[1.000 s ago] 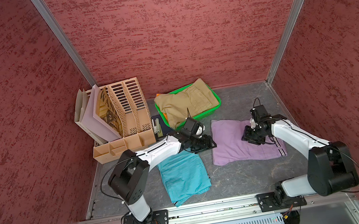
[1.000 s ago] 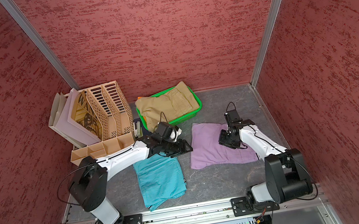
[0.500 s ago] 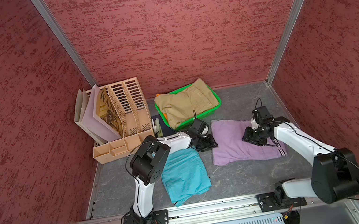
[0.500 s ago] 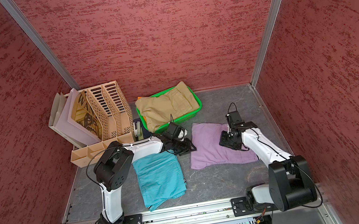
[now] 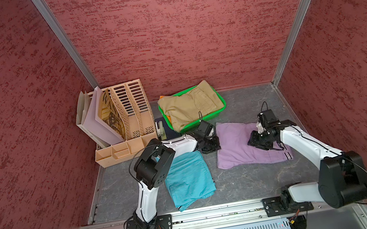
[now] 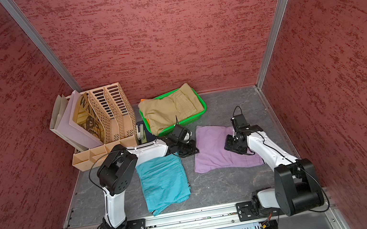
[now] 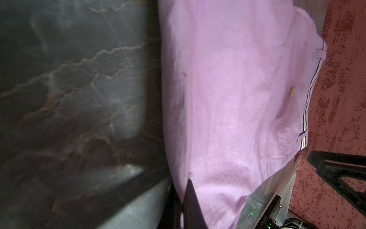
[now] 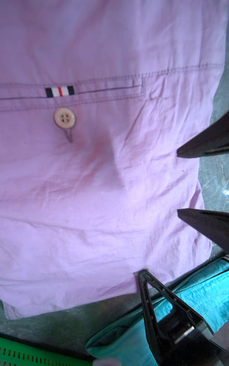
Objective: Put the folded long pants in the basket
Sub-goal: Pick up the long pant at the center of the board.
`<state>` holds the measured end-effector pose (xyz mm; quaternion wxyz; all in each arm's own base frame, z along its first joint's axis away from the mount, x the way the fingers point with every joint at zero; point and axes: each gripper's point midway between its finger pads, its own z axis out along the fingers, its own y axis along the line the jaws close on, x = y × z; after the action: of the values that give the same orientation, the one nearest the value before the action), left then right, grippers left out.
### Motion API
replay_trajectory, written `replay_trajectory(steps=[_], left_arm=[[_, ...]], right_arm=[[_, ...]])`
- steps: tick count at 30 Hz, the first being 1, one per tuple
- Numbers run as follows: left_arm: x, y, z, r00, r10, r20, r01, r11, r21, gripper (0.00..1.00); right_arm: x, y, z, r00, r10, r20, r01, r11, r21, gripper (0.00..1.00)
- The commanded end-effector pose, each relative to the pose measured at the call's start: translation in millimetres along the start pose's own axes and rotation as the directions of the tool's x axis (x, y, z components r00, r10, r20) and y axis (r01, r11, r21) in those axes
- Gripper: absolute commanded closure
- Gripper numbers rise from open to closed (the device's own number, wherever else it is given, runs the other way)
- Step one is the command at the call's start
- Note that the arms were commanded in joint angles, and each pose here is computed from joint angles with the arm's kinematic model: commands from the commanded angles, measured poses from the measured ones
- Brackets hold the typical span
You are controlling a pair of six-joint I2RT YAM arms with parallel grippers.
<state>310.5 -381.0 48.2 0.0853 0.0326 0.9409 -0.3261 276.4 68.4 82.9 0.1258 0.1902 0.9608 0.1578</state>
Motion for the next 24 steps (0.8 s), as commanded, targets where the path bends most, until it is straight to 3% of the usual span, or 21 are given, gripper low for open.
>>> replay_trajectory(steps=[1,7,14,18,24], left_arm=[[-3,-14,-47,0.998,-0.007,0.065,0.009,0.999,-0.037,1.00],[11,-10,-96,0.996,-0.036,0.085,0.044,0.995,-0.094,1.00],[38,39,-124,0.994,-0.047,0.101,0.070,0.970,-0.234,1.00],[43,63,-131,0.991,-0.089,0.102,0.110,0.968,-0.225,1.00],[41,69,-130,0.991,-0.087,0.103,0.106,0.973,-0.203,1.00]], right_arm=[[-13,2,-4,0.999,-0.024,0.044,0.024,1.000,0.013,0.52],[-25,7,-3,0.998,-0.020,0.054,0.019,1.000,0.018,0.45],[-33,-1,-2,0.997,-0.038,0.074,0.032,0.997,0.072,0.26],[-40,-25,4,0.994,-0.072,0.087,0.053,0.978,0.203,0.16],[-40,-33,28,0.998,-0.060,0.035,0.051,0.975,0.216,0.15]])
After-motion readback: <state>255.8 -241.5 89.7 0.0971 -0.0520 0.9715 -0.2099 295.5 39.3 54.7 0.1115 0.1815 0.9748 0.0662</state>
